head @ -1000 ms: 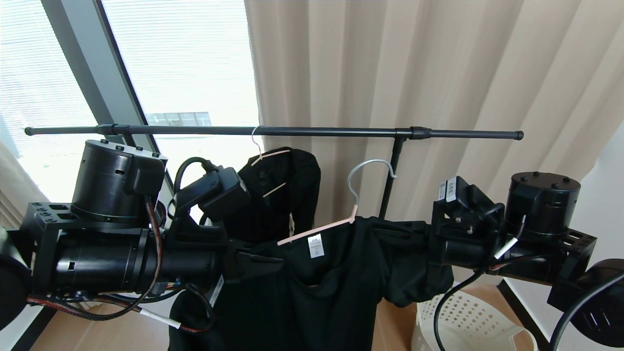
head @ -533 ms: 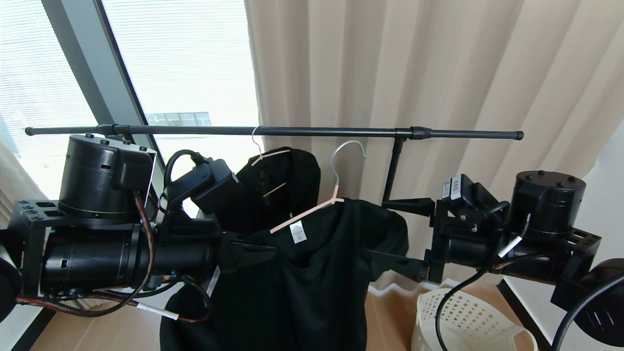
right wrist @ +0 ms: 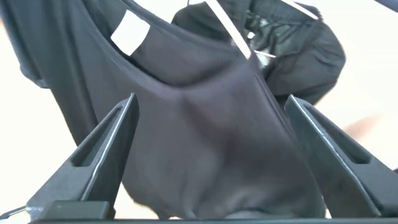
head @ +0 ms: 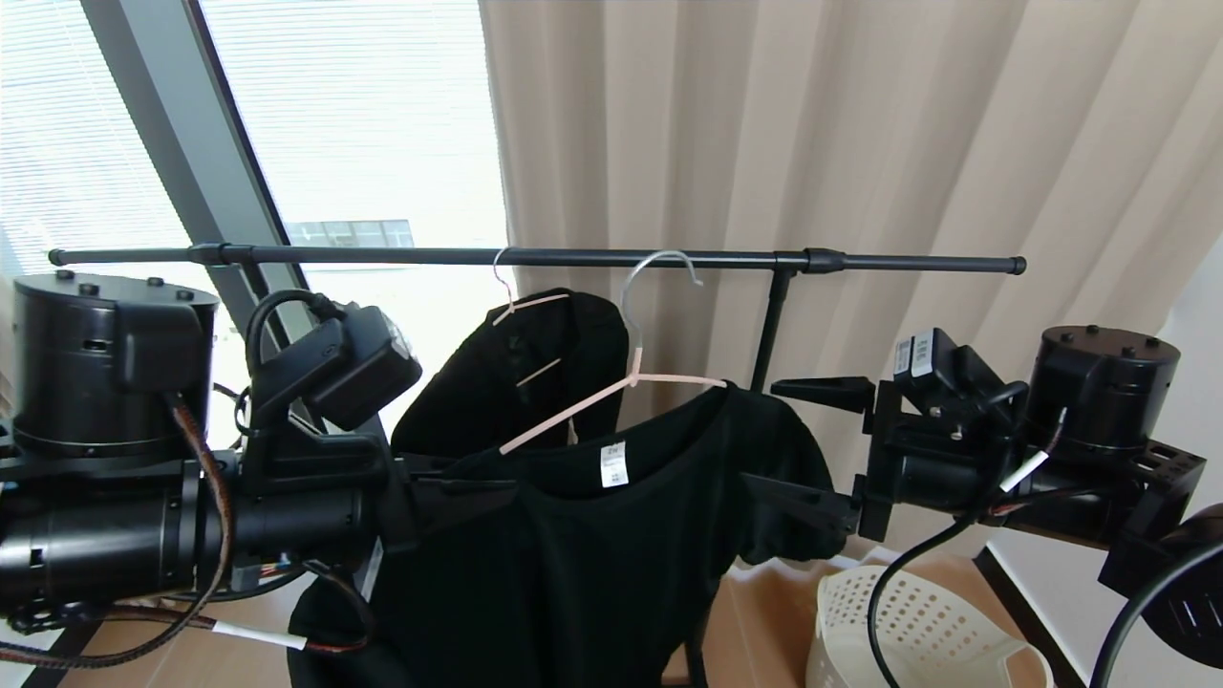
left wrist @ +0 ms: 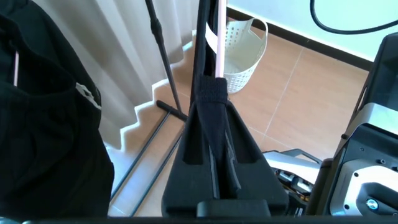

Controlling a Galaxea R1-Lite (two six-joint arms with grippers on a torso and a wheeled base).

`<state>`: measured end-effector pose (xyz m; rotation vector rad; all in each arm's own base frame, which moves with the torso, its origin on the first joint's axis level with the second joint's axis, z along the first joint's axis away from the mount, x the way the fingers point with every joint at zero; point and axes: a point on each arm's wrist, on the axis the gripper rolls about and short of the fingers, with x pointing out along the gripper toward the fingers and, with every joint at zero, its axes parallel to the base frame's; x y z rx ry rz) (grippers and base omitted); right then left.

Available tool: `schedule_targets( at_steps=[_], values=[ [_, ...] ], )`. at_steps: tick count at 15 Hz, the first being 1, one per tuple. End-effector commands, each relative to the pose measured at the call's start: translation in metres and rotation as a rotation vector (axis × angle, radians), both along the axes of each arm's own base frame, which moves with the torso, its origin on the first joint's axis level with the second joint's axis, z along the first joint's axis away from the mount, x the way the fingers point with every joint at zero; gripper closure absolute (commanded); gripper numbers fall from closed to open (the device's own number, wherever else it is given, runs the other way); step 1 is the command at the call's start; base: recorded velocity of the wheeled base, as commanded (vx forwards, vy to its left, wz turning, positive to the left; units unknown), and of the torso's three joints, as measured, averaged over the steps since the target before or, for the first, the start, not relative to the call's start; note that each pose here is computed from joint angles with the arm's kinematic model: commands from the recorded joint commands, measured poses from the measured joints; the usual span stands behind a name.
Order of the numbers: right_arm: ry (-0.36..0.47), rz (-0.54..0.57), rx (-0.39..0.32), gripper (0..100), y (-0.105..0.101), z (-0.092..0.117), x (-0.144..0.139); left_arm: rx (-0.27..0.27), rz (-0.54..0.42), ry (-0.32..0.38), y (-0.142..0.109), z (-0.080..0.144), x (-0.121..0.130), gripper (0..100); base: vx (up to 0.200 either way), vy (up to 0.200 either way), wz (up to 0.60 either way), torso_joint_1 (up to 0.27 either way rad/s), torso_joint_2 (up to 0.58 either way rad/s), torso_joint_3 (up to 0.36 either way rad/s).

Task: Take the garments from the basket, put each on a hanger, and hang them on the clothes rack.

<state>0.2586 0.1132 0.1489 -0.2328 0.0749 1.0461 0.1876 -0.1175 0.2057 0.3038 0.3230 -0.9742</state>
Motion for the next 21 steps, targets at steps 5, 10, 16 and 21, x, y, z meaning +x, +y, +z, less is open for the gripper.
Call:
schedule_targets(
  at_steps=[5, 10, 16, 21],
  values=[
    [-0.082, -0.005, -0.062, 0, -0.038, -0.010, 0.016, -0.045, 0.049, -0.081, 0.028, 0.005, -0.030, 100, 0.000, 0.000, 0.00, 0.000, 0.00, 0.000],
    [-0.077, -0.006, -0.138, 0, -0.042, -0.040, 0.035, -0.064, 0.049, -0.114, 0.035, 0.009, -0.044, 100, 0.000, 0.000, 0.00, 0.000, 0.00, 0.000],
    [-0.046, -0.010, -0.153, 0, -0.039, -0.056, 0.051, -0.072, 0.042, -0.126, 0.039, 0.008, -0.054, 100, 0.000, 0.000, 0.00, 0.000, 0.00, 0.000],
    [-0.047, -0.078, -0.177, 100, -0.038, -0.059, 0.059, -0.068, 0.042, -0.118, 0.040, 0.005, -0.056, 100, 0.000, 0.000, 0.00, 0.000, 0.00, 0.000]
  ],
)
